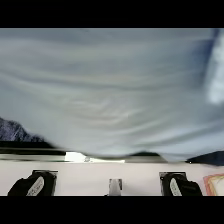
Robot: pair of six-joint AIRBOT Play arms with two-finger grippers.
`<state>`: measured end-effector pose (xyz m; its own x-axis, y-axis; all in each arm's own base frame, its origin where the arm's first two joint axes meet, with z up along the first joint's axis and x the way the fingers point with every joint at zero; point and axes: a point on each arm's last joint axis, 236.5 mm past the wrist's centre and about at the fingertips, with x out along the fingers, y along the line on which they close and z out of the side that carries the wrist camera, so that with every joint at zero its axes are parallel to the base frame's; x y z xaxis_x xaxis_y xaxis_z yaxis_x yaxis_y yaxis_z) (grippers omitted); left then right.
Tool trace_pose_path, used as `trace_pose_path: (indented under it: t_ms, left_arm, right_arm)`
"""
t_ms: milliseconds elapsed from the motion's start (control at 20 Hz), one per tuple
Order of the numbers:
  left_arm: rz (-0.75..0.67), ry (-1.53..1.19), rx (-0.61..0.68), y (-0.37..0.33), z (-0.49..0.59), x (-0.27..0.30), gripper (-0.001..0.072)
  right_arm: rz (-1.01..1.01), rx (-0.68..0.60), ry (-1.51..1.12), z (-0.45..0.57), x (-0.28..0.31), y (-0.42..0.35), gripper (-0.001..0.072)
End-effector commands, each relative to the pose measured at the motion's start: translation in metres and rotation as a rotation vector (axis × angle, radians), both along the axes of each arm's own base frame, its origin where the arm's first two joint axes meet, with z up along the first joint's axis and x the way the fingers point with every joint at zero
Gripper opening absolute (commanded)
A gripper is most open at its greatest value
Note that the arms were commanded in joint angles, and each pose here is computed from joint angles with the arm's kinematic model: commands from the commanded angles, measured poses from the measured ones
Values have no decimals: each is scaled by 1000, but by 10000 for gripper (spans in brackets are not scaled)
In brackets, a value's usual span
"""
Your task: Fold the shirts.
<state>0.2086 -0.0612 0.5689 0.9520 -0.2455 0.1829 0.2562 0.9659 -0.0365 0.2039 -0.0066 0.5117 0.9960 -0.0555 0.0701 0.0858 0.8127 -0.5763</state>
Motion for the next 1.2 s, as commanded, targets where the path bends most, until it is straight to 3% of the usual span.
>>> trace_pose_path:
  t_ms: [0,200,300,400,500,700,950,1150]
  left_arm:
    - [-23,235,24,2,-56,44,32]
    - [-33,739,27,23,-205,134,32]
    - [28,978,74,45,-298,170,32]
    - [51,1161,107,52,-381,198,32]
    - [30,1260,104,46,-439,228,32]
    - [108,1288,-44,50,-503,288,33]
    - [86,1283,-140,36,-549,324,34]
    - [64,1321,-87,37,-579,326,34]
  right_arm:
    - [-1,47,191,-44,34,-7,27]
    - [22,125,752,-187,114,-21,27]
    - [35,182,1083,-281,141,-26,27]
    - [71,262,1248,-354,179,-22,27]
    - [87,377,1266,-404,228,-16,27]
    - [122,562,1180,-466,305,-1,27]
    - [82,552,1065,-507,358,3,27]
    - [92,575,1177,-522,337,13,27]
